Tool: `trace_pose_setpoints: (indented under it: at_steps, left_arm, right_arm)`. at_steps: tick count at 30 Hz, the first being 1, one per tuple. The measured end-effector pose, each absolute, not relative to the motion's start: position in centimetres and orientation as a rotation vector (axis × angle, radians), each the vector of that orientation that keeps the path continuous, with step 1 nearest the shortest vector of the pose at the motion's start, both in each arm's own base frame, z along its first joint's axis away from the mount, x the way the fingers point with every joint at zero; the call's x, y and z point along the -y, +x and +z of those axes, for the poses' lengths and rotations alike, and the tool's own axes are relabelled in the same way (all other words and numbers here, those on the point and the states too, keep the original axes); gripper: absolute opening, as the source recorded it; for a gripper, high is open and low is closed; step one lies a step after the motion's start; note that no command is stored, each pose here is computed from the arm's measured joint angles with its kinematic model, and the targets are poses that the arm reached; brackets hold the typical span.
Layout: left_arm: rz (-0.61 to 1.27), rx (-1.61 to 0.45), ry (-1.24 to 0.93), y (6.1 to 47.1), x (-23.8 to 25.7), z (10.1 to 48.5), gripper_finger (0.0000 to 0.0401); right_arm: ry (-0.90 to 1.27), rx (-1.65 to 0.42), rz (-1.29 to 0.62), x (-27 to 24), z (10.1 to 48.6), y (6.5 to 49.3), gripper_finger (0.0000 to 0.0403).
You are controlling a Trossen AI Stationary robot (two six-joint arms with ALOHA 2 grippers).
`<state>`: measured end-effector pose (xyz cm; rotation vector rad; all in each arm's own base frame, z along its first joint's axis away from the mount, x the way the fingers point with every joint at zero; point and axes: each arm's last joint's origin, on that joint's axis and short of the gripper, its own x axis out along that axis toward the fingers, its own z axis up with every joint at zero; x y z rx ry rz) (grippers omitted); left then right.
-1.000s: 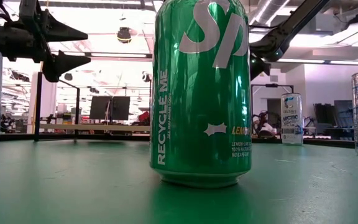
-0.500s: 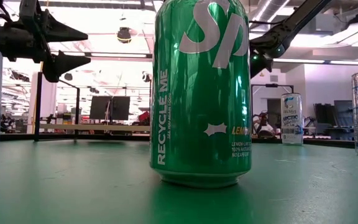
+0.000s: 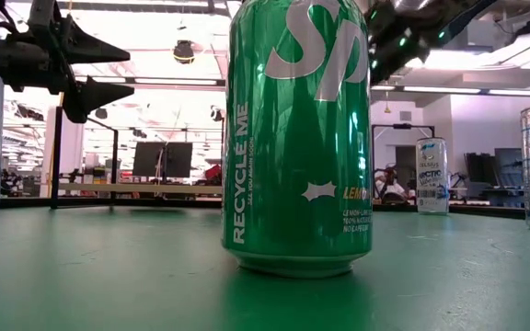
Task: Place canned beverage on shelf
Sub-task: Put the top green soda can on the shelf
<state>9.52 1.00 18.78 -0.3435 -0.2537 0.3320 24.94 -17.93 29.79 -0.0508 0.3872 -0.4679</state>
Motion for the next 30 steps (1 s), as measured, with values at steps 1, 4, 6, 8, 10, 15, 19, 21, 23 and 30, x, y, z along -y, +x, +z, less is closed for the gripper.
trace_pose_setpoints:
  at_steps: [1, 4, 6, 8, 10, 15, 19, 21, 23, 30]
  left_arm:
    - [0.332, 0.254, -0.344, 9.5, -1.0, 18.8, 0.0332]
    - [0.332, 0.253, -0.341, 9.5, -1.0, 18.8, 0.0332]
    - [0.333, 0.253, -0.336, 9.5, -1.0, 18.8, 0.0332]
    - [0.333, 0.253, -0.337, 9.5, -1.0, 18.8, 0.0332]
    - [0.333, 0.253, -0.337, 9.5, -1.0, 18.8, 0.0332]
    - [0.333, 0.253, -0.337, 9.5, -1.0, 18.8, 0.0332]
    - [0.334, 0.249, -0.336, 9.5, -1.0, 18.8, 0.0332]
    - [0.334, 0.249, -0.336, 9.5, -1.0, 18.7, 0.0332]
    - [0.334, 0.248, -0.336, 9.5, -1.0, 18.7, 0.0332]
    - [0.324, 0.247, -0.341, 9.5, -1.0, 18.7, 0.0332]
  right_arm:
    - [-0.08, -0.346, -0.468, 17.6, 30.7, 24.7, 0.0274]
    - [-0.142, -0.256, -0.452, 16.4, 32.7, 24.1, 0.0274]
    - [-0.186, -0.201, -0.434, 15.6, 33.7, 24.1, 0.0274]
    - [-0.225, -0.16, -0.41, 14.8, 34.6, 24.2, 0.0274]
    - [-0.247, -0.13, -0.36, 14.3, 35.6, 24.6, 0.0274]
    - [-0.249, -0.113, -0.199, 13.4, 37.1, 27.6, 0.0274]
    - [-0.236, -0.153, -0.062, 13.2, 37.1, 31.4, 0.0274]
    - [-0.226, -0.167, -0.003, 13.4, 37.0, 33.3, 0.0274]
    - [-0.213, -0.19, 0.035, 13.8, 36.4, 35.1, 0.0274]
    - [-0.151, -0.292, 0.084, 16.3, 32.6, 40.6, 0.0274]
